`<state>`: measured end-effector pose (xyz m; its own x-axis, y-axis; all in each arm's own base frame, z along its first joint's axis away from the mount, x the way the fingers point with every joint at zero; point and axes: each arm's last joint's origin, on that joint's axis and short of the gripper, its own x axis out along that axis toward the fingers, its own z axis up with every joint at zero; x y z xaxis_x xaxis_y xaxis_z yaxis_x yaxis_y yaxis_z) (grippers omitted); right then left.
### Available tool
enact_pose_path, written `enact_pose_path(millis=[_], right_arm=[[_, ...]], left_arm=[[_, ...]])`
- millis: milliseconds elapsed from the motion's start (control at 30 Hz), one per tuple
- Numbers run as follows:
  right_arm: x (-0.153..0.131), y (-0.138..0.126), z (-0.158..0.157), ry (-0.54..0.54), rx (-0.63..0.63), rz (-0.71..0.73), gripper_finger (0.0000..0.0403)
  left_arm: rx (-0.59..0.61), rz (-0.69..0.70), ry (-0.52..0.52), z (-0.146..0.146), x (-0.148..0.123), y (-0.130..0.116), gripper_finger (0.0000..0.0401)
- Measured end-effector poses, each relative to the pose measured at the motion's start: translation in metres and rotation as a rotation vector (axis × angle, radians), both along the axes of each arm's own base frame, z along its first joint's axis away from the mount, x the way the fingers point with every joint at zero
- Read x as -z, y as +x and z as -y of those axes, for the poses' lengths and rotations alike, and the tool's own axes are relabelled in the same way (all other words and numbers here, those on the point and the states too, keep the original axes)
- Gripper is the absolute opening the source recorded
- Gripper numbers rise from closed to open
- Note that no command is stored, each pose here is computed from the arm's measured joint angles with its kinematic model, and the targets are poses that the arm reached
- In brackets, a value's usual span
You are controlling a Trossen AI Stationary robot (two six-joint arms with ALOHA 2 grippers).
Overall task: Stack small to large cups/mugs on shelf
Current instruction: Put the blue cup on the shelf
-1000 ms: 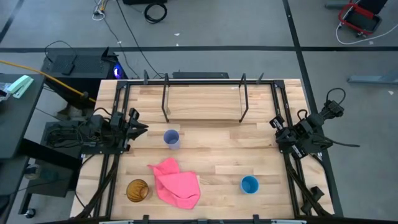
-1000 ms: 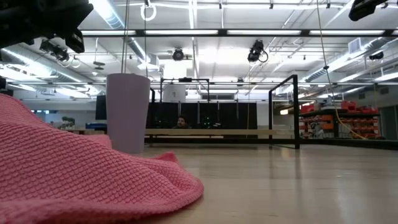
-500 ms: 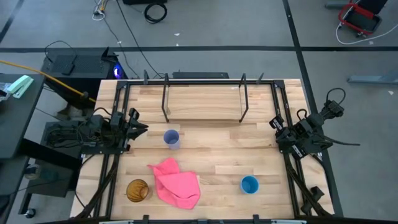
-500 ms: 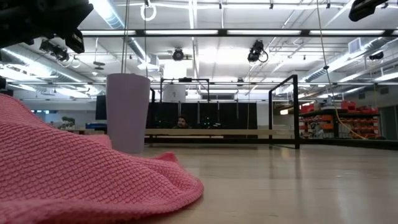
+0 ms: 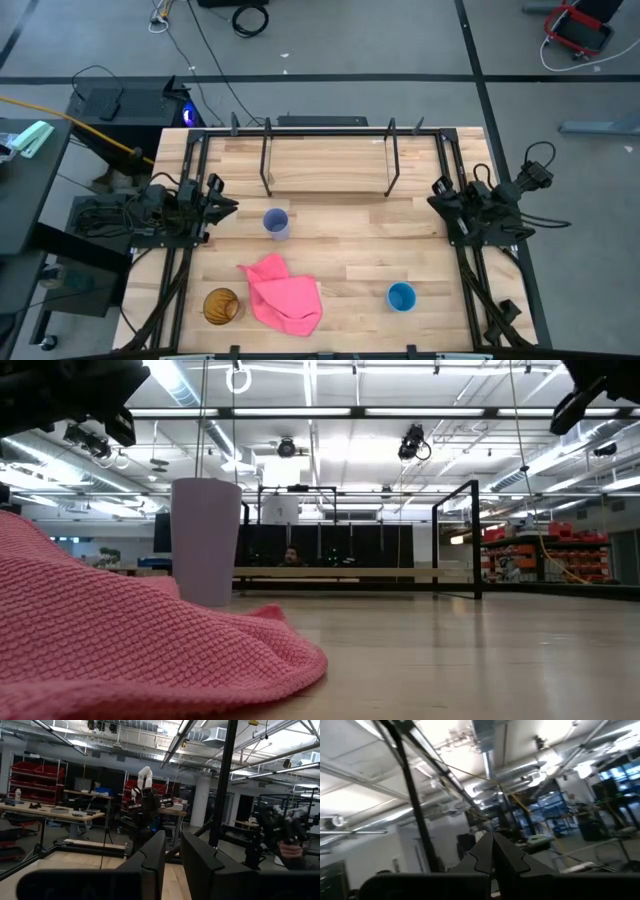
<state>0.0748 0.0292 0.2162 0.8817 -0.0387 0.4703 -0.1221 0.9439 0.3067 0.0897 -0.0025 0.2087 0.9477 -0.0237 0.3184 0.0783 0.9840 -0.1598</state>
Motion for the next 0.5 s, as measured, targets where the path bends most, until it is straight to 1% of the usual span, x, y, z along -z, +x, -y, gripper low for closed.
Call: enact_pose_path(millis=[200,300,400,500], right_arm=[[0.000,0.000,0.001,0.033,0.044,-0.025,0.0058],[-0.004,0.001,0.002,0.072,0.072,-0.084,0.0080],[-0.013,0.004,0.001,0.062,0.068,-0.162,0.0096],[-0.029,0.007,-0.001,0.061,0.060,-0.239,0.0103]], left_arm=[[0.000,0.001,0.000,0.000,0.000,0.000,0.0073],[0.000,0.001,0.001,0.000,0.000,0.000,0.0071],[0.000,0.001,0.001,0.000,0.000,0.000,0.0068],[0.000,0.001,0.001,0.000,0.000,0.000,0.0067]])
